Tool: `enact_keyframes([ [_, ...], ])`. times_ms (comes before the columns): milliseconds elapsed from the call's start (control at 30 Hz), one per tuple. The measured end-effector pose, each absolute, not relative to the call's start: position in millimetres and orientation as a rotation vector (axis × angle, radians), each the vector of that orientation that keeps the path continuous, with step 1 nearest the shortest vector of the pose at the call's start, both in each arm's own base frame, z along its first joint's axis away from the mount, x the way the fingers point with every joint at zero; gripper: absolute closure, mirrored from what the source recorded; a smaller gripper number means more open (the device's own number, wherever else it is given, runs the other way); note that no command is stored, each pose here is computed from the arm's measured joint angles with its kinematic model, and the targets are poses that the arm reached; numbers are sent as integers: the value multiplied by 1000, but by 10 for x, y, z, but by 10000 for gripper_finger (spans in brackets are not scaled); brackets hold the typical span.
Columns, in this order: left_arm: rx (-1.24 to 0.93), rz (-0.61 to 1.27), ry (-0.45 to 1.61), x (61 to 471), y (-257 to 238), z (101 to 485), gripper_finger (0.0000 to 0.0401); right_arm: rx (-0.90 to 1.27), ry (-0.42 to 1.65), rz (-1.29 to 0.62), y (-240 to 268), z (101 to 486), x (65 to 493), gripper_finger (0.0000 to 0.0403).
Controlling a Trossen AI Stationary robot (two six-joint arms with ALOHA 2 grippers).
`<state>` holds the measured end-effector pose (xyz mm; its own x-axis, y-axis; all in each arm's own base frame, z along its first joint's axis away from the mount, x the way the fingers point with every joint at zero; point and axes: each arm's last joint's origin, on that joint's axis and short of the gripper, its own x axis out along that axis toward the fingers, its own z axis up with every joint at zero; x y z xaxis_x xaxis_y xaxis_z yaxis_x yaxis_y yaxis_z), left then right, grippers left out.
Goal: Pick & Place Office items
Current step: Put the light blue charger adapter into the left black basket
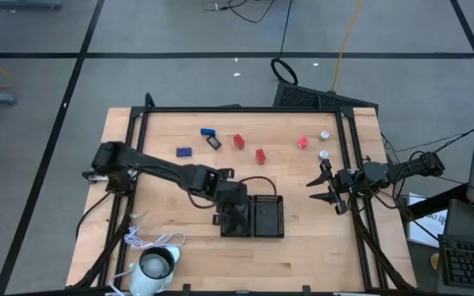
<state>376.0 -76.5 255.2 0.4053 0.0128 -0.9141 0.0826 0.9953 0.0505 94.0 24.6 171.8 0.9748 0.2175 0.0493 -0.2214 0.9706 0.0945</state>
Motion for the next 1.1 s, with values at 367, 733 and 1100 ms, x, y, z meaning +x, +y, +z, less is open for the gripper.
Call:
enact_keyframes([
  [367,47,23,1288,3900,-804,2090,280,100,-39,221,245,1719,940,234],
  [733,32,56,1302,3900,-799,1984,280,100,-39,222,246,1719,940,234],
  [1100,30,91,1291,3906,-791,1986,266,100,-39,222,246,1719,940,234],
])
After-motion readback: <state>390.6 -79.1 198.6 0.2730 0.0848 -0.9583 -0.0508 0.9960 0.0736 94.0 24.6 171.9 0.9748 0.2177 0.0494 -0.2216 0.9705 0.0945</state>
